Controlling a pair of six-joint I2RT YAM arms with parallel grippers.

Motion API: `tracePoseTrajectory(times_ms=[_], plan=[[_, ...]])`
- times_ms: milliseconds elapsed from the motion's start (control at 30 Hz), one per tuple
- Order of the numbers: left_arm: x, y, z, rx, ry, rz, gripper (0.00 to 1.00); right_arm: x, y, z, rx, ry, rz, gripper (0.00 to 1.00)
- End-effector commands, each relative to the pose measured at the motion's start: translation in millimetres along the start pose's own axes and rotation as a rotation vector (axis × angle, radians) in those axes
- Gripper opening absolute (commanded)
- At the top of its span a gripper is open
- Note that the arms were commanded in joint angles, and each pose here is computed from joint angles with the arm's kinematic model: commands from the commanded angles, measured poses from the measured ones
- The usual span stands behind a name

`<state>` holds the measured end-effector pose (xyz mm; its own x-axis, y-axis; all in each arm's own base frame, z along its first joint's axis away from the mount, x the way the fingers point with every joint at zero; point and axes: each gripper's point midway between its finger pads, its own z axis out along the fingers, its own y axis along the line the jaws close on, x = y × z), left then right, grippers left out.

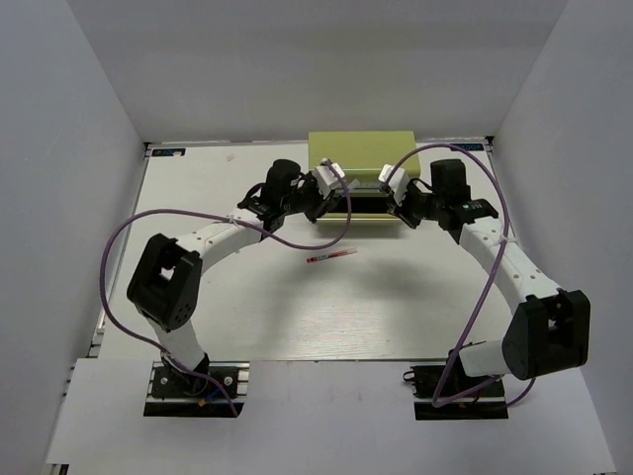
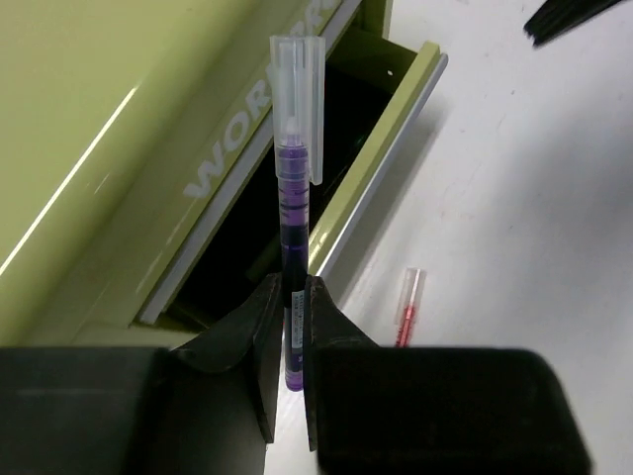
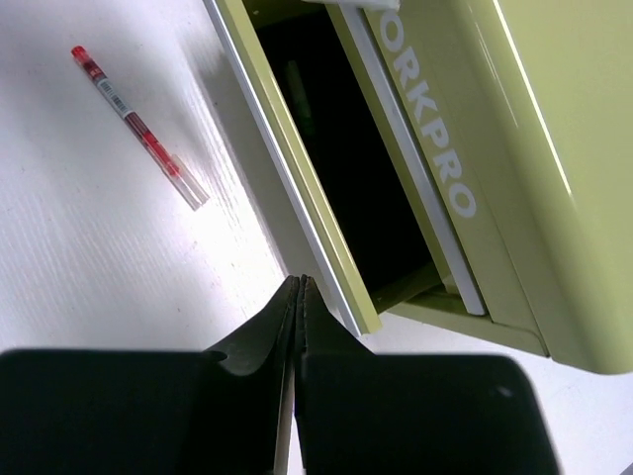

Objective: Sort the stationery into containers
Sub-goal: Place the pen in the drawer.

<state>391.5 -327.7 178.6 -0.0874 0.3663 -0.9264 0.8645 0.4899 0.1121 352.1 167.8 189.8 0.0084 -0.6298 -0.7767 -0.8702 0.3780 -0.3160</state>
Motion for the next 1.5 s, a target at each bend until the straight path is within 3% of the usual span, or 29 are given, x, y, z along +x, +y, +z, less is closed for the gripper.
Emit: tracePoseTrajectory(times_ms=[0,233,400,600,633,700,767,967,1067,1167,1233,1300,1400,1467], plan=[[-24,1,9,0.054,-0.063,0.164,0.0,-8,-4,-7,0.022,-0.042,-0.004,0.0],[-17,13,28,0.068,-0.029,0.299,0.0,-3,-2,-9,0.013,-0.043,0.018,0.0],[5,20,37,0.077,0.067,0.337,0.0,1,0,-9,0.01,-0.036,0.025,0.01],[15,22,42,0.067,0.105,0.374,0.18,3,1,-7,0.001,-0.032,0.029,0.07],[15,24,41,0.059,0.109,0.375,0.26,5,1,-7,0.0,-0.028,0.033,0.08],[18,25,41,0.051,0.114,0.376,0.29,5,3,-5,-0.007,-0.028,0.032,0.1],[21,20,44,0.05,0.114,0.382,0.4,6,3,-5,-0.01,-0.028,0.031,0.1],[-1,15,42,0.038,0.055,0.413,0.53,8,9,-3,-0.042,-0.026,0.017,0.19],[-18,16,37,0.019,0.02,0.407,0.54,11,28,-5,-0.134,-0.034,-0.004,0.28],[-38,23,27,-0.041,-0.015,0.361,0.59,8,53,-6,-0.252,-0.109,-0.167,0.38],[-61,27,10,-0.102,-0.05,0.27,0.65,16,81,-7,-0.348,-0.129,-0.167,0.44],[-65,25,-4,-0.126,-0.042,0.183,0.81,24,91,-5,-0.393,-0.142,-0.214,0.48],[-48,12,-36,-0.172,-0.006,-0.126,1.0,26,99,7,-0.449,-0.153,-0.232,0.58],[-36,18,-66,-0.285,0.033,-0.259,1.0,29,100,18,-0.485,-0.143,-0.238,0.68]])
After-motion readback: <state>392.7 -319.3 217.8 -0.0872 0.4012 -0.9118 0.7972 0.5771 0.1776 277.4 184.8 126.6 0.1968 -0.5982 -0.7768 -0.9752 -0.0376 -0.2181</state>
